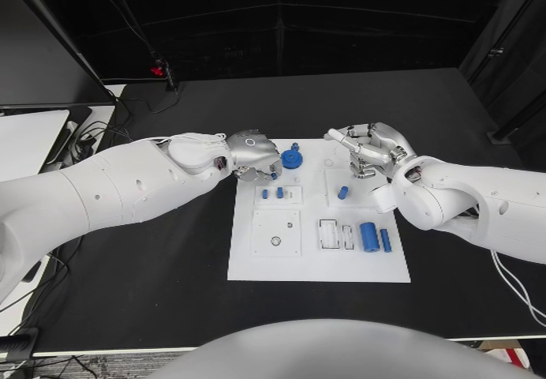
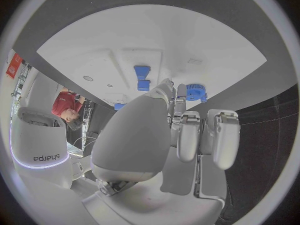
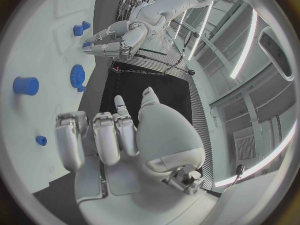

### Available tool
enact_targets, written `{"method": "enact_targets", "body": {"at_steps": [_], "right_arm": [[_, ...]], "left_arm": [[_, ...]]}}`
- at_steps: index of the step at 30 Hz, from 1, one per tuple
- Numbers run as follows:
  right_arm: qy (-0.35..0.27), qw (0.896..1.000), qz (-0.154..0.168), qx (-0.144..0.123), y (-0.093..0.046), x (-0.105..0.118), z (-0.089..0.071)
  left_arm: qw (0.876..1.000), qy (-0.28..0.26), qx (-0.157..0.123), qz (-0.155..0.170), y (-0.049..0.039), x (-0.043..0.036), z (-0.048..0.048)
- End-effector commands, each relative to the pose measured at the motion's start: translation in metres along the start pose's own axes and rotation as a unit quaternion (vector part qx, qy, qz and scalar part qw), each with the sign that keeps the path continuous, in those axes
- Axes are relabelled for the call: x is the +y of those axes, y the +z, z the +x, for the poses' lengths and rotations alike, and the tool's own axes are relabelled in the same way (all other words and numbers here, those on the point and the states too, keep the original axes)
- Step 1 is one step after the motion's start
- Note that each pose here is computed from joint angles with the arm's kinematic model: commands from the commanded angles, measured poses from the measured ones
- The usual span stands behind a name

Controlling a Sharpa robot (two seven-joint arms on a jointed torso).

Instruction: Assemble the parts on the task board

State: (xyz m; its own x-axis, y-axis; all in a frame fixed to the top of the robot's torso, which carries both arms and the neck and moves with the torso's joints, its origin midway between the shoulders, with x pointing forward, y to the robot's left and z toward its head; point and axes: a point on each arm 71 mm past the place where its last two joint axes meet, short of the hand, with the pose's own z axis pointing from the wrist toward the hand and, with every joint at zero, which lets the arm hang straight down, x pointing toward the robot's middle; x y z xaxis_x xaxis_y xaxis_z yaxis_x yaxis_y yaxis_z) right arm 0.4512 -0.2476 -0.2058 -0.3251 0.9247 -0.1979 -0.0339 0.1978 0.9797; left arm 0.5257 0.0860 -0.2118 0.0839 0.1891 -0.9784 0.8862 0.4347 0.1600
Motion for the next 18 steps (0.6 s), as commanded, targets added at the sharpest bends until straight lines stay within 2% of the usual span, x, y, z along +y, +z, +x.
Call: {"method": "enact_targets", "body": {"at_steps": [1,18], "right_arm": [[0.003,1.0,-0.002,0.006,0.0,0.0013,0.0015],[0.003,1.0,-0.002,0.007,-0.0003,0.0013,0.0016]], "left_arm": [[1.0,-0.001,0.008,0.005,0.0014,-0.0005,0.0007],[1.0,-0.004,0.018,0.001,0.0047,0.0008,0.004]]}}
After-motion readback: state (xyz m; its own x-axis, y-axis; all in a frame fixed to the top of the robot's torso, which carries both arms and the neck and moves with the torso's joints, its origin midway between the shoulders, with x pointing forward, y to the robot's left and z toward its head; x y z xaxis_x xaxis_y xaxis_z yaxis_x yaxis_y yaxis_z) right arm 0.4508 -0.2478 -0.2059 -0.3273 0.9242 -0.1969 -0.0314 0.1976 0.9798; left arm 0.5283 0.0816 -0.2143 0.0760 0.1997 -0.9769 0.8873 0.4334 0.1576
